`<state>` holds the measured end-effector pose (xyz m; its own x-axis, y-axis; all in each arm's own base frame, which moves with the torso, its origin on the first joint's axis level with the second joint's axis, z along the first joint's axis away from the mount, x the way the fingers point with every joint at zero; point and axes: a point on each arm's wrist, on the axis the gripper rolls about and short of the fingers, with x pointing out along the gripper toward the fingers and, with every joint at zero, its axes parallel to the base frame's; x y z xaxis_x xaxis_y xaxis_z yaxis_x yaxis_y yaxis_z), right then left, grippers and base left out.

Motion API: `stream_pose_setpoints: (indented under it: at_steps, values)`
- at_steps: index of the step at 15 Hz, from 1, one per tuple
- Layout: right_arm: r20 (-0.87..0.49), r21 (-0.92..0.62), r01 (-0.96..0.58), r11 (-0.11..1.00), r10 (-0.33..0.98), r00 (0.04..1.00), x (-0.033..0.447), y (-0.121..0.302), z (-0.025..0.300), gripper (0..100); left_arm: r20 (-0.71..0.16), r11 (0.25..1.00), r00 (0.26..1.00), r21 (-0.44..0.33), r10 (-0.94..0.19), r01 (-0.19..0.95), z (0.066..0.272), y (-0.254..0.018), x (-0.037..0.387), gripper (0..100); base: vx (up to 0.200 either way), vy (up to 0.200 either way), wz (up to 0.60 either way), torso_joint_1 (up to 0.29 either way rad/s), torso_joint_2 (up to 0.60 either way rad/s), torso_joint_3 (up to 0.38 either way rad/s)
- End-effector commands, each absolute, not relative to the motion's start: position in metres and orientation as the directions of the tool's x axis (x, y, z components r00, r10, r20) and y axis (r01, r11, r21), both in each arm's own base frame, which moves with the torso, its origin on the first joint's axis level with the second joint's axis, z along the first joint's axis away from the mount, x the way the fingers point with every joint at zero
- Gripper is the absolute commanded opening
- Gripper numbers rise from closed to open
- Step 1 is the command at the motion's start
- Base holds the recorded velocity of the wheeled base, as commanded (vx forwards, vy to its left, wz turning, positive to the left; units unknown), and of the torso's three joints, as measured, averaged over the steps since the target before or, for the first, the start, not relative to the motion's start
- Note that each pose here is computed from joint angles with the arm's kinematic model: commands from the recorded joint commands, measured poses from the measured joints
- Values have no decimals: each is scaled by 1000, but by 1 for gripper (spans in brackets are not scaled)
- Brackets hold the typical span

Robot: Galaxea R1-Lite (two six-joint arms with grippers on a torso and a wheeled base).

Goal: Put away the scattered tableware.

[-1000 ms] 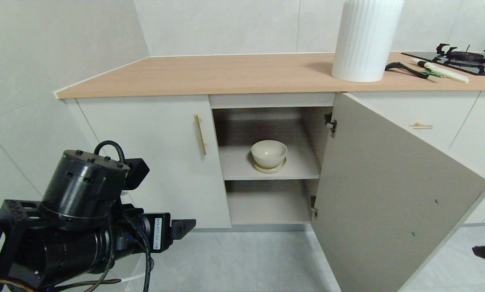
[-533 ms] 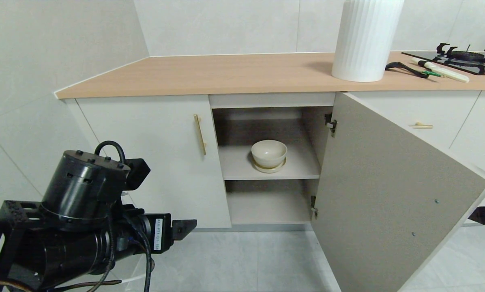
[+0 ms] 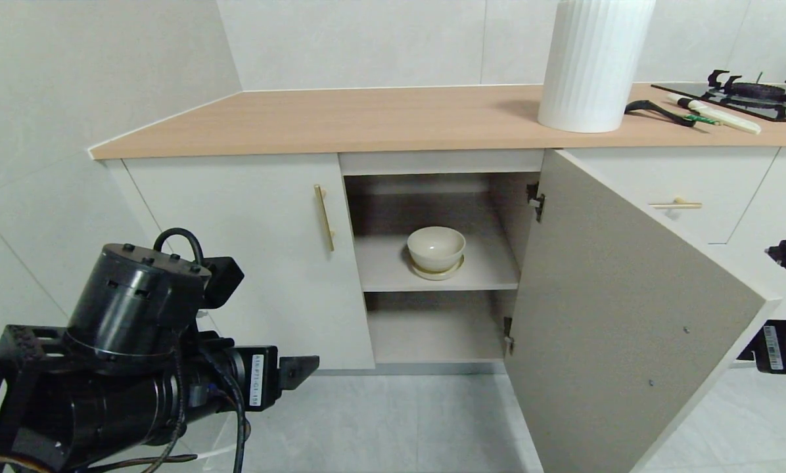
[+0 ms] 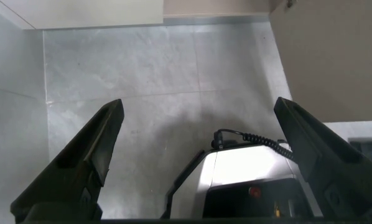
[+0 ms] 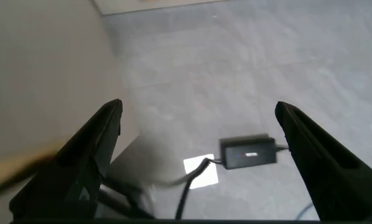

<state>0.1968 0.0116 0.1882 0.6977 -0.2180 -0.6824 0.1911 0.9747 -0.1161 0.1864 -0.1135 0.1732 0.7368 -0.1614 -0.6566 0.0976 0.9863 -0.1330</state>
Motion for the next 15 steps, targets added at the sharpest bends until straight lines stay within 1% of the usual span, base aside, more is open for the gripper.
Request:
stream_pose_setpoints:
  at_steps: [1, 2, 5, 8, 12, 14, 15]
  values:
    - [-694, -102, 135, 986, -167, 701, 195, 26, 184, 100, -657, 987, 736, -132, -160, 96, 173, -114, 187, 100, 0, 0, 0, 0, 0, 0]
    - [-701, -83, 94, 992, -126, 702, 194, 38, 182, 100, -656, 986, 737, -133, -161, 97, 173, -113, 186, 100, 0, 0, 0, 0, 0, 0]
    - [-706, -26, 37, 999, -45, 707, 193, 61, 177, 100, -656, 986, 737, -133, -161, 97, 173, -113, 186, 100, 0, 0, 0, 0, 0, 0]
    - [-686, 36, 23, 999, 8, 728, 201, 78, 169, 100, -656, 986, 737, -133, -161, 97, 174, -113, 186, 100, 0, 0, 0, 0, 0, 0]
    - [-623, 109, -23, 994, 87, 778, 222, 103, 139, 100, -655, 986, 738, -134, -161, 97, 174, -113, 186, 100, 0, 0, 0, 0, 0, 0]
    - [-594, 184, -106, 977, 197, 780, 236, 114, 132, 100, -653, 986, 740, -129, -162, 102, 175, -112, 184, 100, 0, 0, 0, 0, 0, 0]
    - [-588, 209, -142, 968, 240, 772, 239, 117, 129, 100, -652, 987, 741, -115, -161, 113, 175, -111, 183, 100, 0, 0, 0, 0, 0, 0]
